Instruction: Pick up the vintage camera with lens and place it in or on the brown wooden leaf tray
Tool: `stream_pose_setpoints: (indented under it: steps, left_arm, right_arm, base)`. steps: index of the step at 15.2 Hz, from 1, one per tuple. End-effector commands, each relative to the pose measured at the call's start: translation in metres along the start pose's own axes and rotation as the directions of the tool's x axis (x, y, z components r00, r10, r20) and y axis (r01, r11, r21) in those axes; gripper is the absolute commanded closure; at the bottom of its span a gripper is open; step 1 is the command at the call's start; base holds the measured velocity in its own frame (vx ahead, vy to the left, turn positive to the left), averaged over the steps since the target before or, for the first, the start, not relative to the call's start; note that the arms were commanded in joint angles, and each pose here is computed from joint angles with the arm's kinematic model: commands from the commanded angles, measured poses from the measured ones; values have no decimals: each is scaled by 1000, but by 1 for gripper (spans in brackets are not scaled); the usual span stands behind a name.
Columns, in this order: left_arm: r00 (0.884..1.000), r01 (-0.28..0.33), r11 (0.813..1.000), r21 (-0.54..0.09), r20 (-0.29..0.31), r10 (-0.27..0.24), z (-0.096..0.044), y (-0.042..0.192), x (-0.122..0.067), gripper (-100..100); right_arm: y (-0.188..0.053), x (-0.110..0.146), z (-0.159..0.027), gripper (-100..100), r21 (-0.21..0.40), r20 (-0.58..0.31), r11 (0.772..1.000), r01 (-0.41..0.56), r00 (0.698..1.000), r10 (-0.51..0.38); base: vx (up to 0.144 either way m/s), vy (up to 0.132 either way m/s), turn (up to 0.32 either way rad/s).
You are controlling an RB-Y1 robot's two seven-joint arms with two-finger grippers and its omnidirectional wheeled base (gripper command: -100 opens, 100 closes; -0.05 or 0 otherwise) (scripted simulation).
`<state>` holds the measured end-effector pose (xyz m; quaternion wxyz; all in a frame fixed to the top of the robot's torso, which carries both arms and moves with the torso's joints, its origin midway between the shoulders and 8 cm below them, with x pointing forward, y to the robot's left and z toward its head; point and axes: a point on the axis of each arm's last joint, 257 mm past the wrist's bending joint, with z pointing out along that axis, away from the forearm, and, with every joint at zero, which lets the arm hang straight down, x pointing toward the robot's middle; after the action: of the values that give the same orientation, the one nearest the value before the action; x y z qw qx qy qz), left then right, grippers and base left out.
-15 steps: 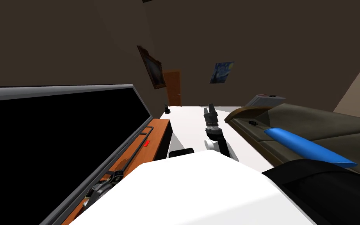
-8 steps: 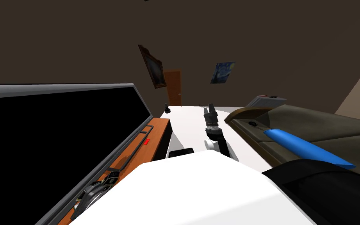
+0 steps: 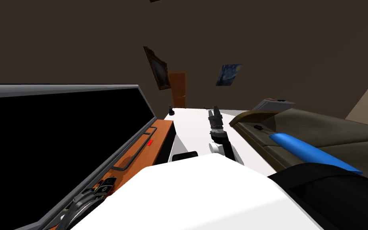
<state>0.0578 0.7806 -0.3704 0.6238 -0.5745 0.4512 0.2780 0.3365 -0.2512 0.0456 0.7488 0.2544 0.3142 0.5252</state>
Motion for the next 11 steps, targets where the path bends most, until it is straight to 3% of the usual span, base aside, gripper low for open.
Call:
stream_pose_setpoints:
  steps: [1,4,5,6,10,11]
  left_arm:
    - [1000,-3,1000,-5,-9,3,10,1,-8,100]
    - [1000,-5,1000,-9,-16,4,21,1,-17,100]
    - [1000,-5,1000,-7,-13,5,16,0,-12,100]
    - [1000,-5,1000,-8,-15,5,17,1,-13,-100]
    - [1000,-5,1000,-9,-15,5,17,1,-13,-100]
    - [1000,-2,1000,-15,-29,2,25,1,-18,-100]
  right_arm:
    - [0,0,0,0,0,0,1000,0,1000,0]
    - [0,0,0,0,0,0,1000,0,1000,0]
    - [0,0,0,0,0,0,1000,0,1000,0]
    - [0,0,0,0,0,0,1000,0,1000,0]
    - [0,0,0,0,0,0,1000,0,1000,0]
    - [0,0,0,0,0,0,1000,0,1000,0]
  base:
    - [-44,-43,35]
    - [-40,-35,31]
    - [-29,-21,20]
    - [-11,-7,7]
    - [-1,-1,0]
    - [-2,-18,8]
